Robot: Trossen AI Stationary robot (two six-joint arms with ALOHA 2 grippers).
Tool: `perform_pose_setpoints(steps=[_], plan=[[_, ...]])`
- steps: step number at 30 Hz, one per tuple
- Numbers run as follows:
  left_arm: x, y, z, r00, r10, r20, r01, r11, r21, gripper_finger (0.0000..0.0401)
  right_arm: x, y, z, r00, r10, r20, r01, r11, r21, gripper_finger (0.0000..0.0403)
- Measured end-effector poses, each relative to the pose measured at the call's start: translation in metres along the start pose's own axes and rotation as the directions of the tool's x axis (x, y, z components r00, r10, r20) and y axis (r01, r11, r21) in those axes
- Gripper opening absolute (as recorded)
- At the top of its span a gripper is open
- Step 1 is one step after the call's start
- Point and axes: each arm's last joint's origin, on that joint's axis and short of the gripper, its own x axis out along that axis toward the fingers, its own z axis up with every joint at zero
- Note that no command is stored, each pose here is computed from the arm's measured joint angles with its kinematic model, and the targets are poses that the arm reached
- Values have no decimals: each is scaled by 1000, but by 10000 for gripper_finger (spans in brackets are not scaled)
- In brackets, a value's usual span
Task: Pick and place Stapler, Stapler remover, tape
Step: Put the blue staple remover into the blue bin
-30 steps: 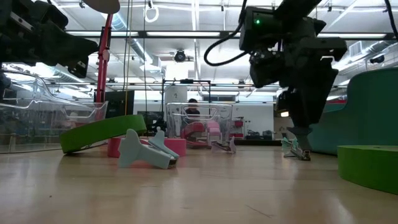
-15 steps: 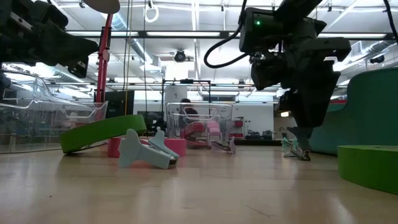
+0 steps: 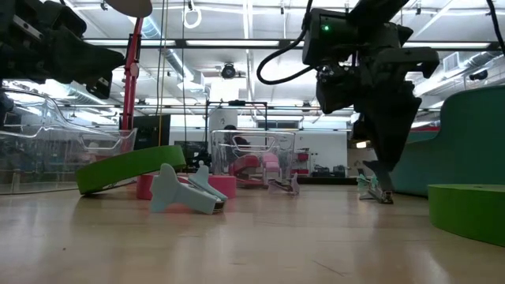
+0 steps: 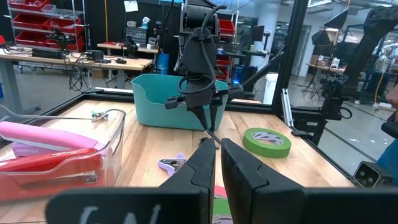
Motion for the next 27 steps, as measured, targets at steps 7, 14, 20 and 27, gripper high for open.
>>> perform_pose_setpoints(steps=[7,14,20,27], plan=[[0,0,0,1000,0,0,0,1000,0,30,0,0,0,1000,2,3,-2,1000,-1,16],[0,0,0,1000,0,0,0,1000,0,30,0,1,2,1000,11,13,-10,1000,-18,3],[0,0,0,1000,0,0,0,1000,0,30,-1,1,2,1000,10,14,-9,999,-32,1],[0,0,0,1000,0,0,0,1000,0,30,-11,4,-2,999,24,36,-22,999,-41,0]])
